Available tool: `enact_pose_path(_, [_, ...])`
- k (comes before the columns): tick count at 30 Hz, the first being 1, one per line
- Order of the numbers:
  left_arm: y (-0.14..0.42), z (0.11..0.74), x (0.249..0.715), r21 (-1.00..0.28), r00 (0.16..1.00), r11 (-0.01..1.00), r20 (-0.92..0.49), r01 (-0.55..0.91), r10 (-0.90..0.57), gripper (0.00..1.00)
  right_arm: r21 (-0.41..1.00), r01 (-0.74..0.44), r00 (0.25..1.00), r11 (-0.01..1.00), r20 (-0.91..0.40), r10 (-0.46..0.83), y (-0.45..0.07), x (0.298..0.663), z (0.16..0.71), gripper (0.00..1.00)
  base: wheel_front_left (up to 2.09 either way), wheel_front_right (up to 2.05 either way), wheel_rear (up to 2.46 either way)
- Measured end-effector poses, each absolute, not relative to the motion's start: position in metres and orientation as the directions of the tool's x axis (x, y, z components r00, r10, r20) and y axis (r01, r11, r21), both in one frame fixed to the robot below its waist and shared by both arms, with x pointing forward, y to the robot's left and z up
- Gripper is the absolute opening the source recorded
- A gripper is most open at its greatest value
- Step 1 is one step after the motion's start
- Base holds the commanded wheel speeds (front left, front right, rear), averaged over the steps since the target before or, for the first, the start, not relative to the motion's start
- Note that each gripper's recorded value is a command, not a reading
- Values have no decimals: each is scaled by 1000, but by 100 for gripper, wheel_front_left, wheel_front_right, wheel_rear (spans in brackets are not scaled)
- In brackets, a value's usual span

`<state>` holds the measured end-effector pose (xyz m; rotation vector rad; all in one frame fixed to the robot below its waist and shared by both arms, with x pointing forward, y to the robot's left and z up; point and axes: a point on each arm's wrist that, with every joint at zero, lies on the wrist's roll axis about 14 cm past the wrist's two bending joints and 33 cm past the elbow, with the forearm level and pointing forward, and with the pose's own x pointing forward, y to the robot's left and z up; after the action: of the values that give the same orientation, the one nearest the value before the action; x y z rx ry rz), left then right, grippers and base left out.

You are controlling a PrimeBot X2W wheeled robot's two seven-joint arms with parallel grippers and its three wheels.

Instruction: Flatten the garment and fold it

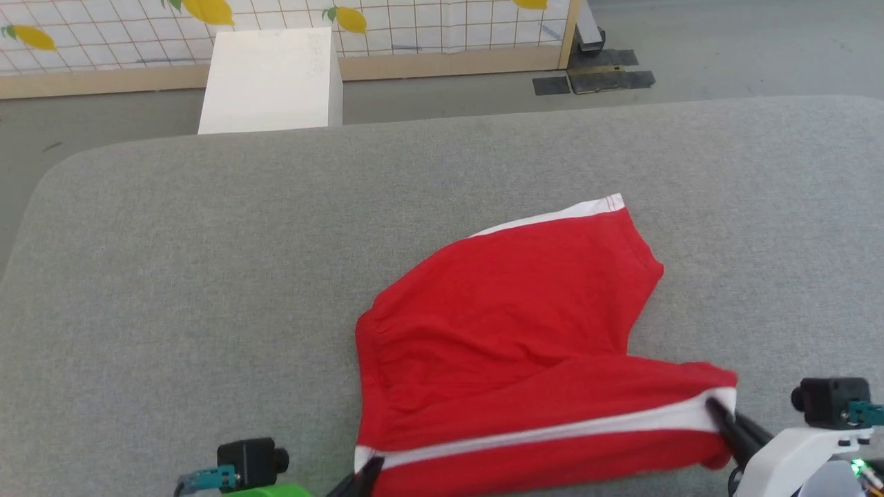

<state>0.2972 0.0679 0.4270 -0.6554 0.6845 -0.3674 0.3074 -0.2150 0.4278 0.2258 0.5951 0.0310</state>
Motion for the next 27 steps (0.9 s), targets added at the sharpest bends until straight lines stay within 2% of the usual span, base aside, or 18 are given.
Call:
enact_pose_path(4, [60,443,318,-655,782,739,-373,160,-500,0,167,0,866,986,-494,84,-218,325,442,0,0,0,0])
enact_pose_path(9, [51,469,361,-634,851,737,-234,234,-471,0,97,-81,907,992,-405,113,-216,369,468,0,0,0,0])
enact_pose_path(13, [47,474,389,-620,878,745,-183,246,-442,0,39,-143,920,989,-364,148,-213,403,479,0,0,0,0])
enact_pose_path(22, [57,449,433,-570,914,805,-218,166,-343,0,-15,-235,931,972,-291,220,-202,473,486,0,0,0,0])
enact_pose_path(27, [60,423,436,-557,900,821,-287,121,-328,0,16,-269,904,963,-339,258,-193,497,465,0,0,0,0])
